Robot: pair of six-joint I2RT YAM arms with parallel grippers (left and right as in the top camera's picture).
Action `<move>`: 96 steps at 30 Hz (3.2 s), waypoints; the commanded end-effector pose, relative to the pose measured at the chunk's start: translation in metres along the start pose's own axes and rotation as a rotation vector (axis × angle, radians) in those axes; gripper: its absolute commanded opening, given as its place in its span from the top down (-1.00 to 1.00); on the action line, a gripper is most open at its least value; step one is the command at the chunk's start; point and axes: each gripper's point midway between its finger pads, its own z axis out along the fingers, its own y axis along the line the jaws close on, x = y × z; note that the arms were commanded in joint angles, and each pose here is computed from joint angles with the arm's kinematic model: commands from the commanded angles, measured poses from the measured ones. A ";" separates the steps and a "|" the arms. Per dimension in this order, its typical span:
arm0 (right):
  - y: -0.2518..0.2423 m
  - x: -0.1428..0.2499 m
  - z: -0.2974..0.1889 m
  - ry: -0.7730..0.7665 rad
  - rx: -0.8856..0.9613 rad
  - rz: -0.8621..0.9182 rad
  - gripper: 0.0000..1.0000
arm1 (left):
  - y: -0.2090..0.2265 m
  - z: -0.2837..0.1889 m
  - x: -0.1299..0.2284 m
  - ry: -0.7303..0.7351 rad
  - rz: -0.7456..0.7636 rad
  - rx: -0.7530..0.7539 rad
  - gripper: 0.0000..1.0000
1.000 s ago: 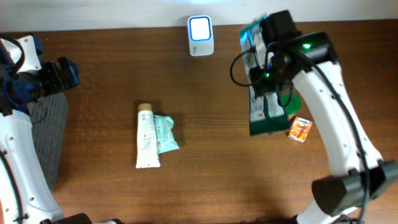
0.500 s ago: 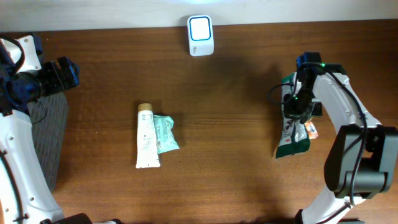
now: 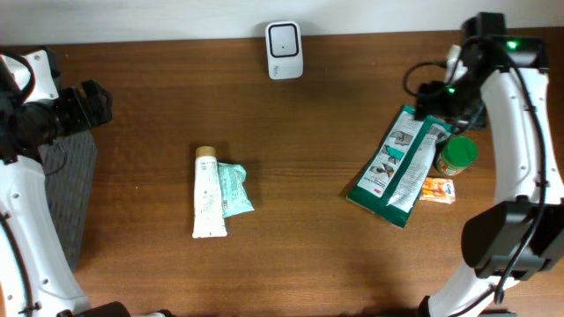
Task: Scan the item barcode
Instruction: 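Lower green packet with right gripper onto the right side, then reach right gripper to small green sachet and grasp it, then lift sachet with right gripper and hold it to the scanner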
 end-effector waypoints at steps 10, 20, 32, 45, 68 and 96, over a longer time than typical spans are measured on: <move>0.274 0.072 0.080 -0.038 -0.513 -0.435 -0.53 | -0.003 -0.008 -0.004 -0.023 0.020 0.009 -0.98; 0.400 0.132 0.161 -0.032 -0.670 -0.653 -0.33 | -0.003 -0.008 -0.004 -0.022 0.020 0.009 -0.99; 0.301 0.092 0.124 0.041 -0.433 -0.443 0.90 | -0.003 -0.008 -0.004 -0.022 0.020 0.009 -0.98; 0.282 0.033 0.103 -0.184 -0.432 -0.860 0.02 | -0.003 -0.008 -0.004 -0.022 0.020 0.009 -0.98; 0.218 0.071 0.104 0.339 -0.473 -0.409 -0.49 | -0.003 -0.008 -0.004 -0.022 0.020 0.009 -0.99; 0.239 0.074 0.051 0.028 -0.733 -0.501 0.92 | -0.003 -0.008 -0.004 -0.022 0.020 0.009 -0.98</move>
